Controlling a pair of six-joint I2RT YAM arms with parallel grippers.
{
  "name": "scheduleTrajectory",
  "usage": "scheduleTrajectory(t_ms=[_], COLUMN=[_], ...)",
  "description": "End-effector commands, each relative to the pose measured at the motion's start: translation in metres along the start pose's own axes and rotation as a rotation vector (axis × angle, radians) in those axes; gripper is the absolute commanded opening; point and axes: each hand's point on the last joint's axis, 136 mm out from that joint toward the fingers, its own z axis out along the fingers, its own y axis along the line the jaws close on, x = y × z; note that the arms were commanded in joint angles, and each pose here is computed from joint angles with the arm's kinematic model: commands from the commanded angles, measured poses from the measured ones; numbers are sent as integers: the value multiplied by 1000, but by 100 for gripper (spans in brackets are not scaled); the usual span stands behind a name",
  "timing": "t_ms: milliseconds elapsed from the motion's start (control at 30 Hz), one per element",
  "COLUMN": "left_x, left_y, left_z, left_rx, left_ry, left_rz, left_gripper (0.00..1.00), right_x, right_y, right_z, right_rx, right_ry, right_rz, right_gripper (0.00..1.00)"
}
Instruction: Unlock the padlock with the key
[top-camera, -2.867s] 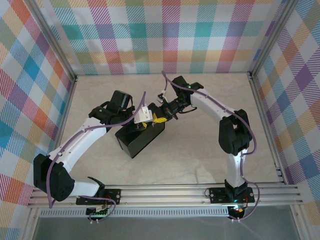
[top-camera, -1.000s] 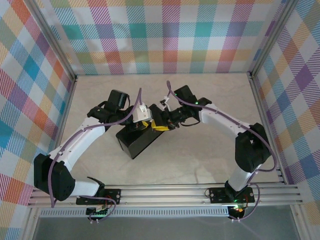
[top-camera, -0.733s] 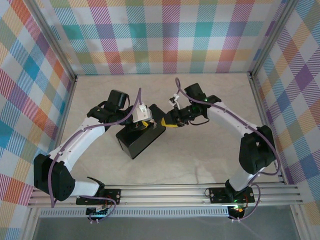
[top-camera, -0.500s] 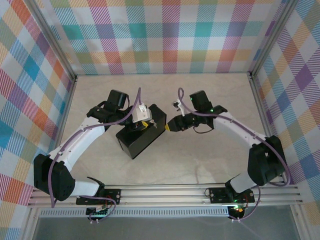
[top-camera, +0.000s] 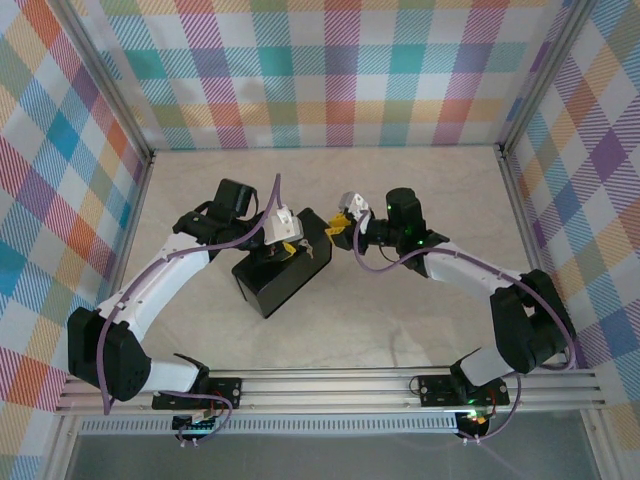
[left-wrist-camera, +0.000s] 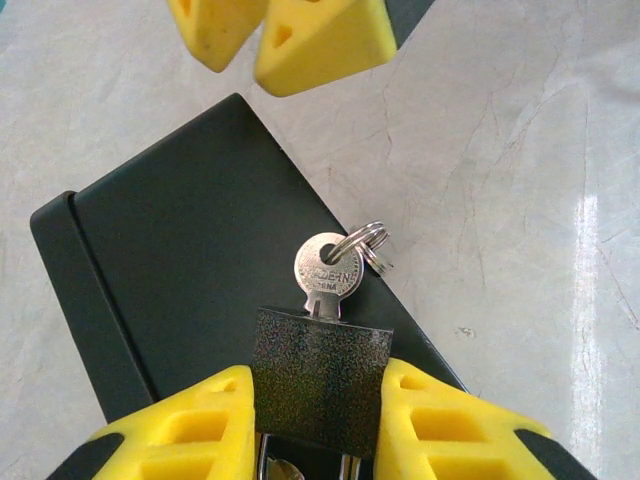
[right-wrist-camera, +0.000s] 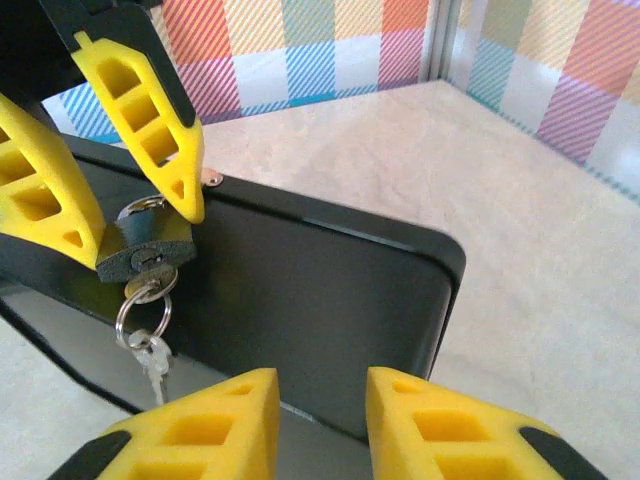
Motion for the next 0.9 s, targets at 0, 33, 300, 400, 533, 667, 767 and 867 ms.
scheduleTrajectory(t_ms=[0,33,300,400,533,667,767,867], left_x=[1,2,-1,-1,-2,0,1,1], left_y=[-10,-11,-10,-11,-11,-11,-12,-11], left_z=[-1,-1,-1,-2,-3,-3,-3,-3], left_rx=[59,63,68,70,70,67,69,66], left_ry=[0,2,-6,-7,-7,0,3,-1], left_rz=[-40,-41,-40,-39,-39,-40,-37,-36], left_gripper=[25,26,25,25,25,25,25,24], right_x=[-26,-22,-12,-7,-6,-8,-13,-18], right_y=[0,4,21,26,34,45,50,54], right_z=[8,11,26,29,30,31,29,29], right_rx=[22,12,-15,-31,-55,-77,-77,-76], right_ry=[-55,-36,20,44,49,48,39,31], right_rz=[-223,-241,-324,-352,-354,-368,-378,-387], right_gripper=[27,27,26,26,26,26,26,26])
